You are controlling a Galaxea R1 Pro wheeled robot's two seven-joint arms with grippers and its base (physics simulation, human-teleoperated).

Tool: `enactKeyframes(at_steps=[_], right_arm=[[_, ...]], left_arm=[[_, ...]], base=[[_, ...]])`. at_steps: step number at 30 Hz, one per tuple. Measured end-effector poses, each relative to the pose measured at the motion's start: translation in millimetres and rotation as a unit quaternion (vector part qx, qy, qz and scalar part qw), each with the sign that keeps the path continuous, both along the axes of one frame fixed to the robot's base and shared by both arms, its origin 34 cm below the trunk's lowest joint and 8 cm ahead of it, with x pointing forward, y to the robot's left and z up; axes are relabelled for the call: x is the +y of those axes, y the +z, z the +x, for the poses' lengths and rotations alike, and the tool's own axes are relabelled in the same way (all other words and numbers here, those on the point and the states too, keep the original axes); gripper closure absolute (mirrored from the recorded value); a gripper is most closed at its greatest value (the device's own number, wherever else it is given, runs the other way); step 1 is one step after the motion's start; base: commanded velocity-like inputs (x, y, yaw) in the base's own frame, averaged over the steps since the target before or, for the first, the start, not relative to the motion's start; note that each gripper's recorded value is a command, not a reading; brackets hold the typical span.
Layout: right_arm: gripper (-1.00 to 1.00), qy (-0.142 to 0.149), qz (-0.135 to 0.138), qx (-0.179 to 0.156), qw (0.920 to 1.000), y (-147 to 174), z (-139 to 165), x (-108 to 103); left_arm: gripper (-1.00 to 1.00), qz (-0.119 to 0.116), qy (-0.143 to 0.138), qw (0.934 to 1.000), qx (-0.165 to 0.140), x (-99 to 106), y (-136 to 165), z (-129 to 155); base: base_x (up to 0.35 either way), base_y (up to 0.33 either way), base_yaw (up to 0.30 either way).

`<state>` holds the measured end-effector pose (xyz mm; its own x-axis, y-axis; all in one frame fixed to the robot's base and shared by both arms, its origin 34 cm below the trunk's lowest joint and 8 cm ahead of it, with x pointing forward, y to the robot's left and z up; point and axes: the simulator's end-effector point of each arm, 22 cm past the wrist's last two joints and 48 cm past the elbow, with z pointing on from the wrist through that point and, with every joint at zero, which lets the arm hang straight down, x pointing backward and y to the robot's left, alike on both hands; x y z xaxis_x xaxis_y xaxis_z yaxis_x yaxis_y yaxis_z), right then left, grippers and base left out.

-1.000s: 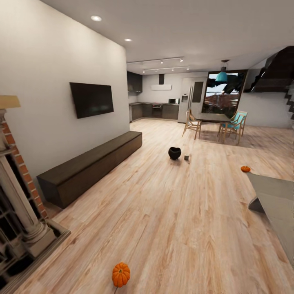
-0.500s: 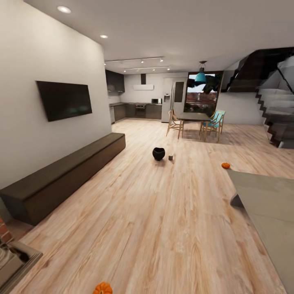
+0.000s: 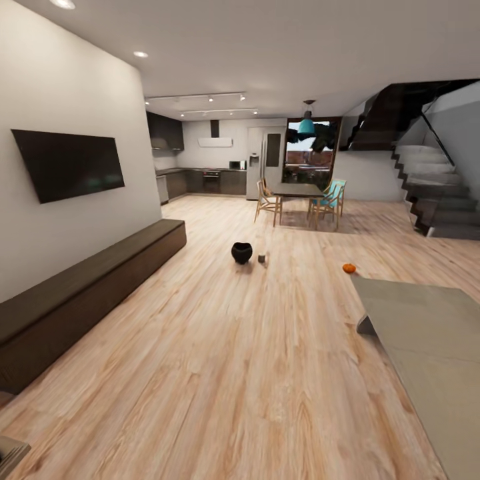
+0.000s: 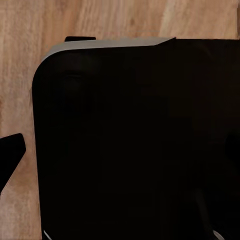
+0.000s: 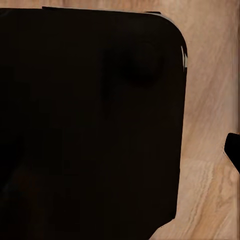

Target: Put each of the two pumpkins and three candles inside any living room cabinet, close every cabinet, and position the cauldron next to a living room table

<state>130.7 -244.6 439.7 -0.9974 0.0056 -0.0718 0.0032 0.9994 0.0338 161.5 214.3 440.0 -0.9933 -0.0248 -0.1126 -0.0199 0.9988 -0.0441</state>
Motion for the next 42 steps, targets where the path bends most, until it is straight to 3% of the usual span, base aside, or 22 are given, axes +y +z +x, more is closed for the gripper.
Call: enactKeyframes(at_steps=[27,42], right_arm=[[-1.00,0.005,0.001,-0.002,1.0000,0.0,1.2,0.8],[-1.00,0.006,0.001,-0.002,1.0000,0.0,2.0,0.6]], left_arm=[[-1.00,-0.001,-0.002,1.0000,-0.001,-0.6,0.1,0.6],[-1.00,-0.001,-0.001,1.0000,-0.001,-0.9,0.1,0.6]], base=[[0.285,-0.104,-0.083],[0.318,-0.134,0.039]])
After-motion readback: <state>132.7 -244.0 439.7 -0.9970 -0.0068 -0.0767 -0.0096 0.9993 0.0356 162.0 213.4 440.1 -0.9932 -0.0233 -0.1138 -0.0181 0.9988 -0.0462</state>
